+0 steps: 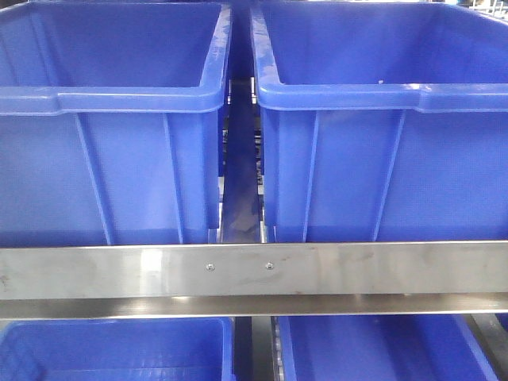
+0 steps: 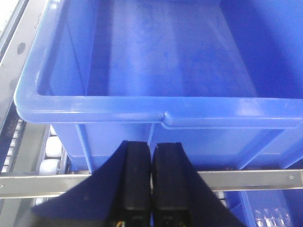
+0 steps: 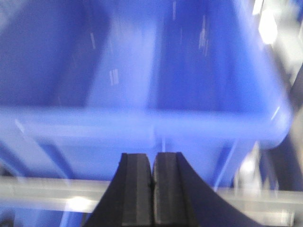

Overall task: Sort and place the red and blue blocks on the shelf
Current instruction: 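Raise both empty grippers up out of the bins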

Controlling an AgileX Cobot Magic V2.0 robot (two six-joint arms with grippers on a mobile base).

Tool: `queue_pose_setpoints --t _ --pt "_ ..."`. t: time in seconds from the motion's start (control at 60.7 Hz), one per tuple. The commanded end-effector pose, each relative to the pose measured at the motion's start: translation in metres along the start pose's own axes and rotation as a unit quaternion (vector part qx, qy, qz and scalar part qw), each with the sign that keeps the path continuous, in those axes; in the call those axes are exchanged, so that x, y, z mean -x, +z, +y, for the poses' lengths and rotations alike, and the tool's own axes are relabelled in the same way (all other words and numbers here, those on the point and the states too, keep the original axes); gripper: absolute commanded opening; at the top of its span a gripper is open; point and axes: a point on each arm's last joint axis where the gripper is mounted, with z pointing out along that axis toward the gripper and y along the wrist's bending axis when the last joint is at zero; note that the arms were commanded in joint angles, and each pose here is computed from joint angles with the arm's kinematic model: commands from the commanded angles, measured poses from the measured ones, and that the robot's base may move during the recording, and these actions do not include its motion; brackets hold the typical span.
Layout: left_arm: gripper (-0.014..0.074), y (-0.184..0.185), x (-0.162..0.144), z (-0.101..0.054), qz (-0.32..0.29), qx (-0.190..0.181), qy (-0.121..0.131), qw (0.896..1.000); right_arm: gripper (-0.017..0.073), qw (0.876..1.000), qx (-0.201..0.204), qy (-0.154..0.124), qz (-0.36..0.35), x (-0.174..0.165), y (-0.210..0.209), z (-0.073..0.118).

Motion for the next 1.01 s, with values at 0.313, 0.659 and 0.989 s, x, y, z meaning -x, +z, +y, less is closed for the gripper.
queue_pose_setpoints --t 0.313,0.659,0.989 --pt "0.0138 -0.004 0.017 -0.002 -0.056 -0.009 0.000 0.998 0.0068 0.990 0.008 -0.004 -0.142 -0.079 -0.019 -0.009" --pt "0.0138 -0.004 0.017 -0.002 -0.056 -0.009 0.000 0.998 0.0068 0.992 0.007 -0.003 -0.127 -0.082 -0.021 -0.009" --pt "0.0138 -0.004 0.017 -0.002 -0.056 -0.009 0.000 0.998 0.0068 0.992 0.006 -0.003 -0.124 -0.082 -0.020 -0.009"
